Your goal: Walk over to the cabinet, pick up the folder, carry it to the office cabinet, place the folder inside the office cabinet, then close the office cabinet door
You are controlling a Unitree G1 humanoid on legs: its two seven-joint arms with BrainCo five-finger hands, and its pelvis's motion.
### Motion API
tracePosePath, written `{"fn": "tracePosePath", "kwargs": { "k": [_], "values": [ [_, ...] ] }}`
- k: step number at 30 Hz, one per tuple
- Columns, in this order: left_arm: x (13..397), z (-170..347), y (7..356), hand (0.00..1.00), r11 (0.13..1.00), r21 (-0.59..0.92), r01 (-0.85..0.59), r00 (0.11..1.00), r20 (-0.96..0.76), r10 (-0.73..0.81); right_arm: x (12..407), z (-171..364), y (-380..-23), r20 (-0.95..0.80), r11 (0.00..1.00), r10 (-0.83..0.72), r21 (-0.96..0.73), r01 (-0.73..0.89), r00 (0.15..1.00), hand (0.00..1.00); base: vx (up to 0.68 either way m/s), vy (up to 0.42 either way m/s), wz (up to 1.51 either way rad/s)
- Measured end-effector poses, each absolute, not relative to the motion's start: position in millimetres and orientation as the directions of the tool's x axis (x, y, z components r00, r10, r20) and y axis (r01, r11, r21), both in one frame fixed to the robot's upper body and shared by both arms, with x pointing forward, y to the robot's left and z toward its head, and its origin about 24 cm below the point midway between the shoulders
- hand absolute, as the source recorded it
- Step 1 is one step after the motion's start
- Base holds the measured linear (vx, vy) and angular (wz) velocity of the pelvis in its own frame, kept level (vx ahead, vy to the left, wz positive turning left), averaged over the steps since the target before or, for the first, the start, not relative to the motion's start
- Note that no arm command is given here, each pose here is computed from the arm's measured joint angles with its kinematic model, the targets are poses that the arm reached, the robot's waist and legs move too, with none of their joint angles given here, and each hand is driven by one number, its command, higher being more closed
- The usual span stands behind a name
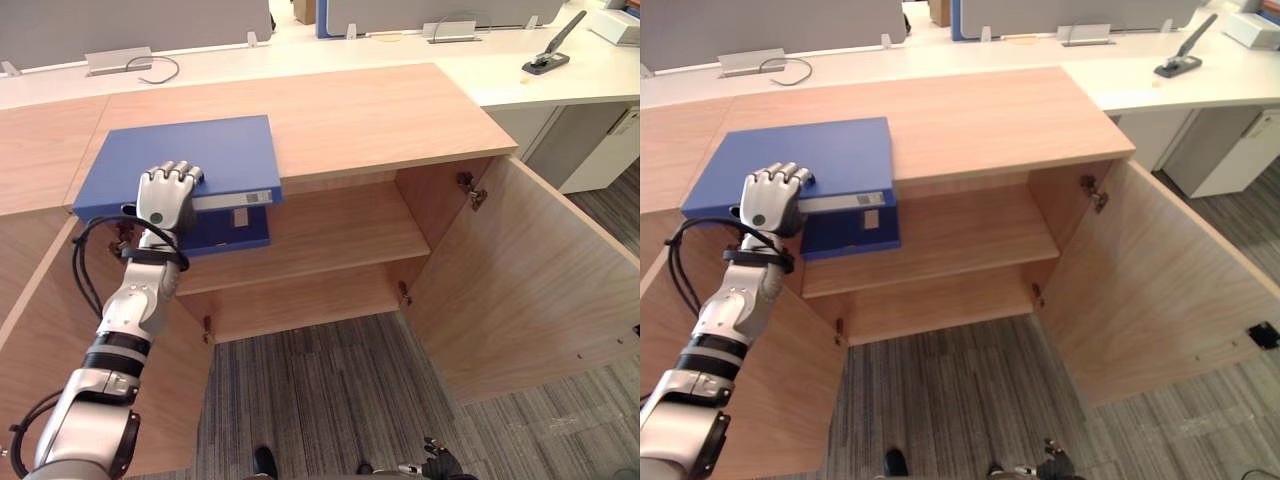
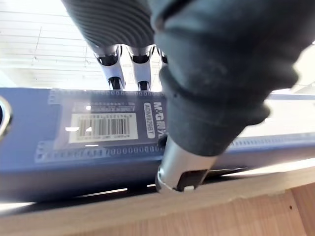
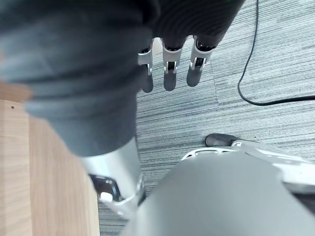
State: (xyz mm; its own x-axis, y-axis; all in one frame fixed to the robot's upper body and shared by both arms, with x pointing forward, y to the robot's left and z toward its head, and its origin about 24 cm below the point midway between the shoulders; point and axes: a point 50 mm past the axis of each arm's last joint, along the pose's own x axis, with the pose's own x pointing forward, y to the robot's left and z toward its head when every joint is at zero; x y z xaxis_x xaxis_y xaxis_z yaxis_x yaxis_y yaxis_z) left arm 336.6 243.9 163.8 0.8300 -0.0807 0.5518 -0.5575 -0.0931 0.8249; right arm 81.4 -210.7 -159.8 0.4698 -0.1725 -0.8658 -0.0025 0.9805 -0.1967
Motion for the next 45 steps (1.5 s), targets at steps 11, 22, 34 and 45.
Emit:
{"fn": "tracePosePath", "kwargs": {
  "k": [11, 22, 34, 45],
  "values": [
    [341.1, 167.5, 265.6, 1.0, -0.113, 0.822, -0.558, 0.826, 0.563, 0.019, 80.4, -159.6, -211.8, -0.863, 0.979, -0.181, -0.204, 0.001, 0.471, 0.0, -0.01, 0.004, 0.0],
    [230.9, 197.3, 195.6, 1.0, 0.52, 0.158, -0.839, 0.409, 0.813, 0.413, 70.0, -162.8, -215.6, -0.881, 0.976, -0.217, -0.193, 0.099, 0.42, 0.0, 0.0, 0.0, 0.02],
    [185.4, 178.6, 175.8, 1.0, 0.929, -0.357, -0.096, 0.675, 0.663, 0.325, 183.5, -114.3, -153.4, -0.656, 0.961, -0.109, 0.121, 0.247, 0.746, 0.0, -0.04, 0.015, 0.15],
    [167.1, 170.0, 204.3, 1.0, 0.851, -0.525, 0.015, 0.681, 0.628, 0.375, 248.2, 58.4, -148.1, 0.162, 0.912, 0.019, 0.402, -0.084, 0.987, 0.0, -0.01, 0.007, 0.05]
  ]
}}
